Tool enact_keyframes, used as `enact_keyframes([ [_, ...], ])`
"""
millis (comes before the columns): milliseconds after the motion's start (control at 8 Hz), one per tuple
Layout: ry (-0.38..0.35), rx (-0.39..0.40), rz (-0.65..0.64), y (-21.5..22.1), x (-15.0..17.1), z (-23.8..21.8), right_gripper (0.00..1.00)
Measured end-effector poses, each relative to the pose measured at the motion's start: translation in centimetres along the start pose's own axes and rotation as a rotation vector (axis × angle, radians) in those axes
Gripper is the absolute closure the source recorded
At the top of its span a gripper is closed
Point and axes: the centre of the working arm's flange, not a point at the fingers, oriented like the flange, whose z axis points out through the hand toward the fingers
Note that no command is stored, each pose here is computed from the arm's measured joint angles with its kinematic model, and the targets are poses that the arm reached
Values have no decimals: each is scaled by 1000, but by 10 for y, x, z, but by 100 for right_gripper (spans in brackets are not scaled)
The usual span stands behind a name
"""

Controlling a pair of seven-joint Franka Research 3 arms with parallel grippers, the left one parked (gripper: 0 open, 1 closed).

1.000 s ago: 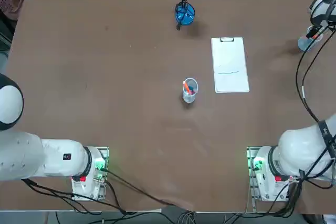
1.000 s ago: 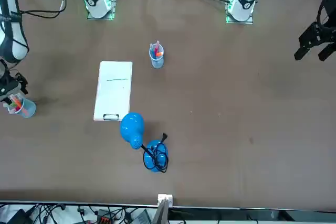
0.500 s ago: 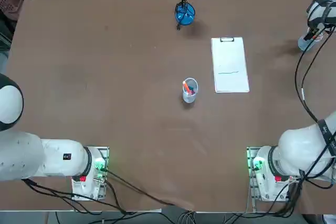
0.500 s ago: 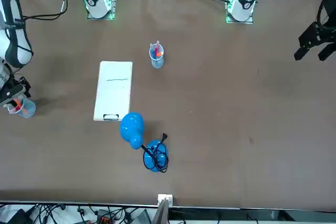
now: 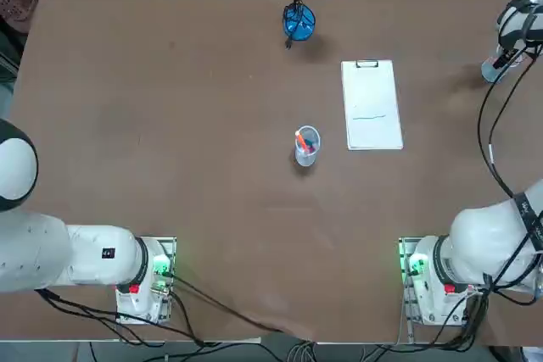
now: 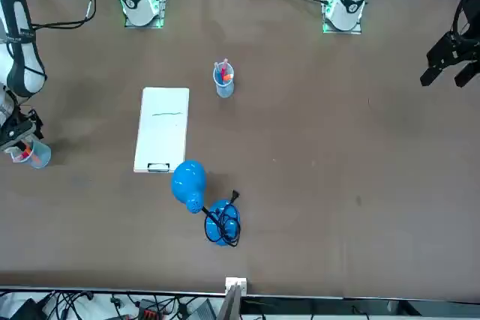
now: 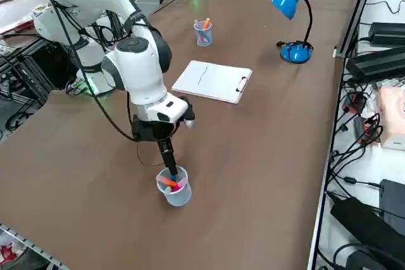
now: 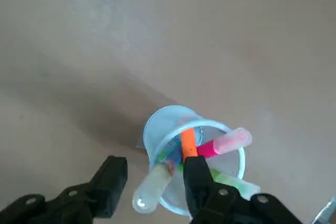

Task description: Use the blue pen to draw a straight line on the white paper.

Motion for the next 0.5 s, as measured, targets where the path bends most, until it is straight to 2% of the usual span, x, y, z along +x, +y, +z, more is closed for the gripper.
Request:
enact_keyframes([
  [500, 0, -1, 2, 1, -1, 0, 41],
])
